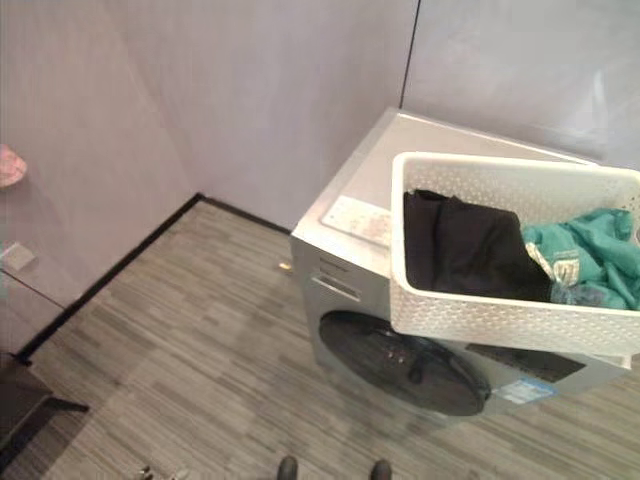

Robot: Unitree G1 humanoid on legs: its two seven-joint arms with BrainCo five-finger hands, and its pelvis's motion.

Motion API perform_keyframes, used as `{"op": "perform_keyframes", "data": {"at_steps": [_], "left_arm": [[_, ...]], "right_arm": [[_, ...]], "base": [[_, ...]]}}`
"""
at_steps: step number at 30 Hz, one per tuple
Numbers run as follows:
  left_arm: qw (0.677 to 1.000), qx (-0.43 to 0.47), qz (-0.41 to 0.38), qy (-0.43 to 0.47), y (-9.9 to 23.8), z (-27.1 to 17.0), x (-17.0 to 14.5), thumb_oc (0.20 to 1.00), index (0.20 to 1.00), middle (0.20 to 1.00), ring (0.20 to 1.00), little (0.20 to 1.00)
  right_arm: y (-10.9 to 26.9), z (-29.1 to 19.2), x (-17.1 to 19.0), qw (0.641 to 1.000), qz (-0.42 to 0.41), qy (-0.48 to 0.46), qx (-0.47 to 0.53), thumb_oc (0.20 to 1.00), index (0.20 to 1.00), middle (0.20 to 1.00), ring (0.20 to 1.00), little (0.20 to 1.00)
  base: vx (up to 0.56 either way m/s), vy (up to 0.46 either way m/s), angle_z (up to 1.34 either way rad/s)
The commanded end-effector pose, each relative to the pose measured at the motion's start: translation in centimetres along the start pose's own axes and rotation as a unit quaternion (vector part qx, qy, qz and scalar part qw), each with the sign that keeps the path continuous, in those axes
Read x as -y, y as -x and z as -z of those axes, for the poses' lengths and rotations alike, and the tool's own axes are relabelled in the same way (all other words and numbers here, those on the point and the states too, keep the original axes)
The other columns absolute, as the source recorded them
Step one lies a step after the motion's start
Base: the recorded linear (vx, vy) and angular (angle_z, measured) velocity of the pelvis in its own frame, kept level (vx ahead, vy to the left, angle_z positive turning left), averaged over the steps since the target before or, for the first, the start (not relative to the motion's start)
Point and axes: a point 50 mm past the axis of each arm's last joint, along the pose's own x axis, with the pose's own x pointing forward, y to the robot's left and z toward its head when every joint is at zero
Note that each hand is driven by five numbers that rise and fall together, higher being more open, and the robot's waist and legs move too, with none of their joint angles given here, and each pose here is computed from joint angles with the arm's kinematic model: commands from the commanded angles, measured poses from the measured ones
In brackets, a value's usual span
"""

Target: Grab the laundry basket,head to the washer,open it,put in the laundry and shut it.

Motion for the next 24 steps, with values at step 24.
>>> {"op": "perform_keyframes", "data": {"at_steps": [24], "left_arm": [[0.995, 0.027, 0.084, 0.043, -1.12, -4.44, 7.05, 1.0, 1.0, 1.0, 1.0, 1.0]], "right_arm": [[0.78, -0.89, -9.71, 0.968, -0.127, 0.213, 0.032, 1.0, 1.0, 1.0, 1.0, 1.0]], "base": [[0.01, -0.031, -0.06]]}}
